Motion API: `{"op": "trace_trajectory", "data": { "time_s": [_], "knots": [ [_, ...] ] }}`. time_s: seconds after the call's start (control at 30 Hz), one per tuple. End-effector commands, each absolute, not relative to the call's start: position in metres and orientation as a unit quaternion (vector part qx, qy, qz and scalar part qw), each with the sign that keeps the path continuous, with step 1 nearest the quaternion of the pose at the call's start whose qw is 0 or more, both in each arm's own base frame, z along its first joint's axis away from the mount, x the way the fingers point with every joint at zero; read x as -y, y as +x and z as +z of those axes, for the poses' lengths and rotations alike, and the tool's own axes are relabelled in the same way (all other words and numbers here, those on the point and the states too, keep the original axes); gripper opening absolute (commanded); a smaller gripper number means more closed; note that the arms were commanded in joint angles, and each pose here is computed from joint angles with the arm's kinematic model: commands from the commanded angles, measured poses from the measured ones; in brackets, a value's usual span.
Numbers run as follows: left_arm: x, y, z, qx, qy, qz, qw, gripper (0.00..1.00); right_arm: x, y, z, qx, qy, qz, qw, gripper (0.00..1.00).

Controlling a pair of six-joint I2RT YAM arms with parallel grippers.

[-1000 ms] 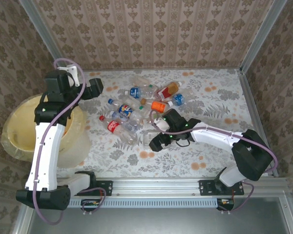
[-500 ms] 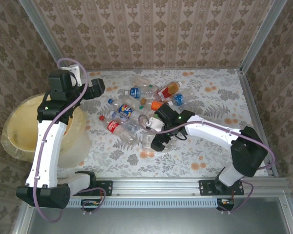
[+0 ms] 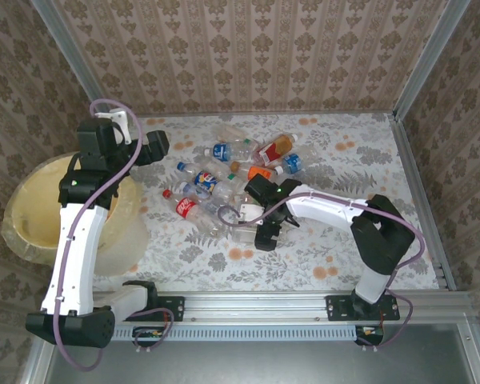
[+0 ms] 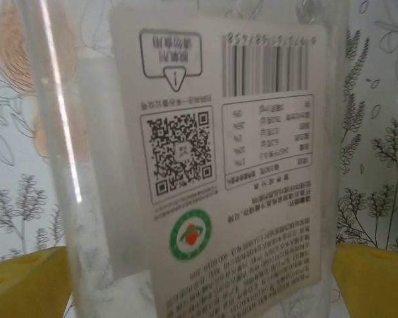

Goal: Put the plastic bottles in the bin

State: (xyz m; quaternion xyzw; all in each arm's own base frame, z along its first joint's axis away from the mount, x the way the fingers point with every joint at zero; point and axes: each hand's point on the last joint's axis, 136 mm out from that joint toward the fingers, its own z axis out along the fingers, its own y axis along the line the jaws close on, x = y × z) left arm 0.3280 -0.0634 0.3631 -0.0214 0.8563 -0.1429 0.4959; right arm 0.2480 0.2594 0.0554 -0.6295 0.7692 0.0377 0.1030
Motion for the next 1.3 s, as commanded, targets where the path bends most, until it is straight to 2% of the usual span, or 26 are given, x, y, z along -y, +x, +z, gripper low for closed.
{"op": "trace_trajectory", "data": {
  "time_s": [0.0, 0.3, 0.4, 0.7, 1.0, 1.27],
  "knots": [
    [0.062, 0.327, 0.364, -0.852, -0.024, -0.141, 0.503, 1.0, -0.255, 0.241, 0.042, -0.751, -0.655, 0.022, 0.076, 1.0],
    [0.06, 0.326, 0.36, -0.854, -0.029, -0.136, 0.502, 1.0, -0.268, 0.255, 0.039, -0.747, -0.651, 0.007, 0.131, 0.98],
    [0.059, 0.326, 0.359, -0.855, -0.03, -0.133, 0.5, 1.0, -0.271, 0.266, 0.036, -0.75, -0.64, -0.009, 0.166, 0.77],
    [0.063, 0.325, 0.362, -0.852, -0.024, -0.145, 0.502, 1.0, -0.277, 0.263, 0.051, -0.75, -0.632, 0.016, 0.195, 0.67],
    [0.098, 0.322, 0.361, -0.843, 0.018, -0.23, 0.486, 1.0, -0.289, 0.271, 0.102, -0.767, -0.571, 0.099, 0.275, 0.55],
    [0.14, 0.327, 0.345, -0.833, 0.01, -0.321, 0.451, 1.0, -0.282, 0.302, 0.17, -0.774, -0.434, 0.215, 0.408, 0.52]
  ]
}}
